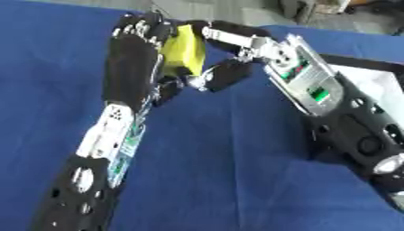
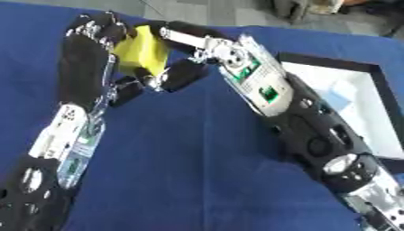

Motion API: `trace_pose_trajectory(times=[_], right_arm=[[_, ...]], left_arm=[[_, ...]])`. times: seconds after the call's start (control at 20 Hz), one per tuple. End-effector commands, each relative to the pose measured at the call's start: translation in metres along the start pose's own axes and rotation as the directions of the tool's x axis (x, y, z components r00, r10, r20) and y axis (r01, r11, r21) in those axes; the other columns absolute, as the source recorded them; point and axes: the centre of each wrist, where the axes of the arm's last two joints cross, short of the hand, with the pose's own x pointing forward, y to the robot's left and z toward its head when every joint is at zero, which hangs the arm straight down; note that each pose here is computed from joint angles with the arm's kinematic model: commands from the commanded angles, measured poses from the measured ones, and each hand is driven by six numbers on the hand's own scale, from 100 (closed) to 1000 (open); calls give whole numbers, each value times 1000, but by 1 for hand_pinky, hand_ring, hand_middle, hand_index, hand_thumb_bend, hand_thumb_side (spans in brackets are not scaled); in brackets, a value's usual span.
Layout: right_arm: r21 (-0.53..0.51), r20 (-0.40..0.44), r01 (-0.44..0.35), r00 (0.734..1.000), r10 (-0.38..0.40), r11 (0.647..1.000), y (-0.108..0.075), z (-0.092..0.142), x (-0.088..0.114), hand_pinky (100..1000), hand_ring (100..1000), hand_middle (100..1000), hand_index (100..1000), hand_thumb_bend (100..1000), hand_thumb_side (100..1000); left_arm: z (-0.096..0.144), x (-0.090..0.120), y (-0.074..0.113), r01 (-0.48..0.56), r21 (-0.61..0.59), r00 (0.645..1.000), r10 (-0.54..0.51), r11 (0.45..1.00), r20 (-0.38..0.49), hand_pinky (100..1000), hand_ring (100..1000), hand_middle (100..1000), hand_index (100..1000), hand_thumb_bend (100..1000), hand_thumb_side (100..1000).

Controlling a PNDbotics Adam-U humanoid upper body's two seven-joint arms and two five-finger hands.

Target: Pick up the objects with one hand, pass them to the other hand, and then place them into the box on the other side of the table.

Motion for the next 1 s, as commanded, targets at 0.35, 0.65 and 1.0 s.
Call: trace_pose_trajectory(times=[0.35,0.65,1.0], right_arm=[[8,35,-18,999,18,1000,0,-6,11,1000,1000,1000,1000,100,330],[8,36,-18,999,18,1000,0,-6,11,1000,1000,1000,1000,100,338],[9,37,-16,999,16,1000,1,-7,11,1000,1000,1000,1000,100,348]], left_arm=[[-26,47,15,-101,86,992,93,991,91,596,395,132,140,676,100],[-28,51,16,-106,89,990,98,990,97,596,395,129,140,675,100],[-29,55,17,-116,92,988,106,989,109,597,394,127,140,676,100]])
